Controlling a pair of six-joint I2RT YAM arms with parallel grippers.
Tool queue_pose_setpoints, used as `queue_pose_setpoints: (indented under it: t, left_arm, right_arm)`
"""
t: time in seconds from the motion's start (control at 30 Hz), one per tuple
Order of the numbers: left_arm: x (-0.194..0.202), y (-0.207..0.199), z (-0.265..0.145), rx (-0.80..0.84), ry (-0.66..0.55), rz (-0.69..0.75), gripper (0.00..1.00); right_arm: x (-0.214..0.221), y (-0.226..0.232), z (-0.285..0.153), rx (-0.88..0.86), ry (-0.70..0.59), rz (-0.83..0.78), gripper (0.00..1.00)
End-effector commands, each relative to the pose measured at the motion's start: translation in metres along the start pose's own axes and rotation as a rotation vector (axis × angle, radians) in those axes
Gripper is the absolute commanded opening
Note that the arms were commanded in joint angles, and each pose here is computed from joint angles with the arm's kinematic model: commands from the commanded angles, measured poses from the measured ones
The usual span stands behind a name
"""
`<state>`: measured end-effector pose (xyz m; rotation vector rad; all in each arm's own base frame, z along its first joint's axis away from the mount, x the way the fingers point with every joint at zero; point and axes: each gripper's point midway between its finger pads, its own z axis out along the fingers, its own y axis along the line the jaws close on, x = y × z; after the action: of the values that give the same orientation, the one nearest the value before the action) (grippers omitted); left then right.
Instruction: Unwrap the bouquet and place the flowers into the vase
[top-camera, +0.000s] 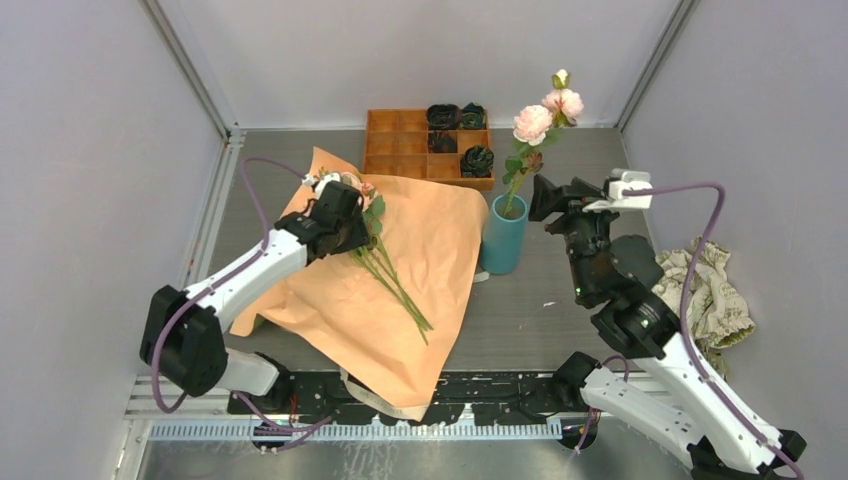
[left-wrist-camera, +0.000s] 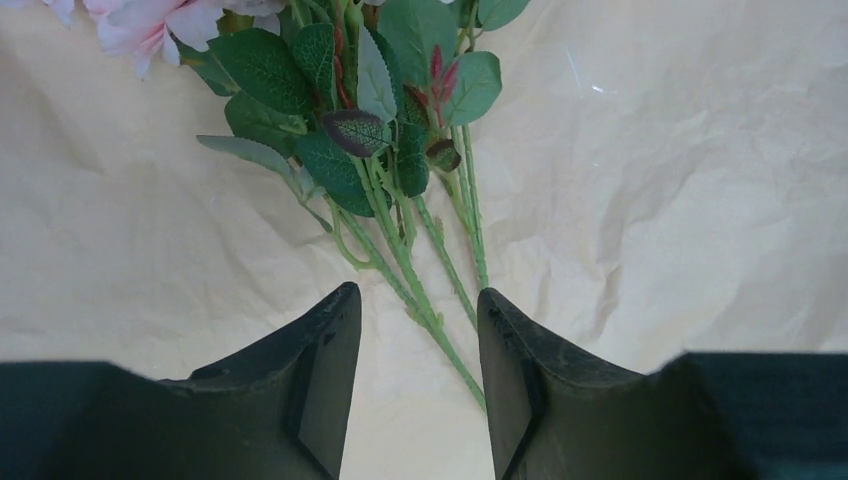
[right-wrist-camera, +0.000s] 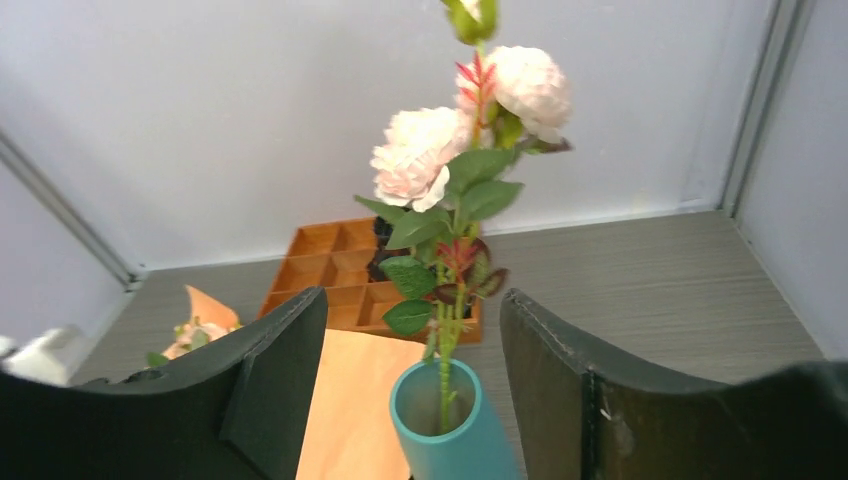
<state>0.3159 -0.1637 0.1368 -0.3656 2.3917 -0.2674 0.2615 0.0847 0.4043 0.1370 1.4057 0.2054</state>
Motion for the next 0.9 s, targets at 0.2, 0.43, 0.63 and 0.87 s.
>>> queue_pose_setpoints:
  t: [0.2, 0.43, 0.63, 0.87]
  left_arm:
    - [-0.007, -0.011, 0.047, -0.059, 0.007, 0.010, 0.43]
    - [0.000, -0.008, 0.070, -0.100, 0.042, 0.029, 0.41]
    - [0.016, 0.003, 0.085, -0.125, 0.106, 0.015, 0.38]
    - [0.024, 0.011, 0.091, -0.131, 0.118, 0.000, 0.32]
  right_arm:
    - [-0.010, 0.013, -0.012, -0.095, 0.013, 0.096, 0.69]
    - [-0.002, 0.021, -0.009, -0.114, 0.040, 0.116, 0.69]
    - [-0.001, 0.018, -0.010, -0.100, 0.042, 0.111, 0.69]
    - [0.002, 0.018, -0.009, -0.095, 0.049, 0.118, 0.69]
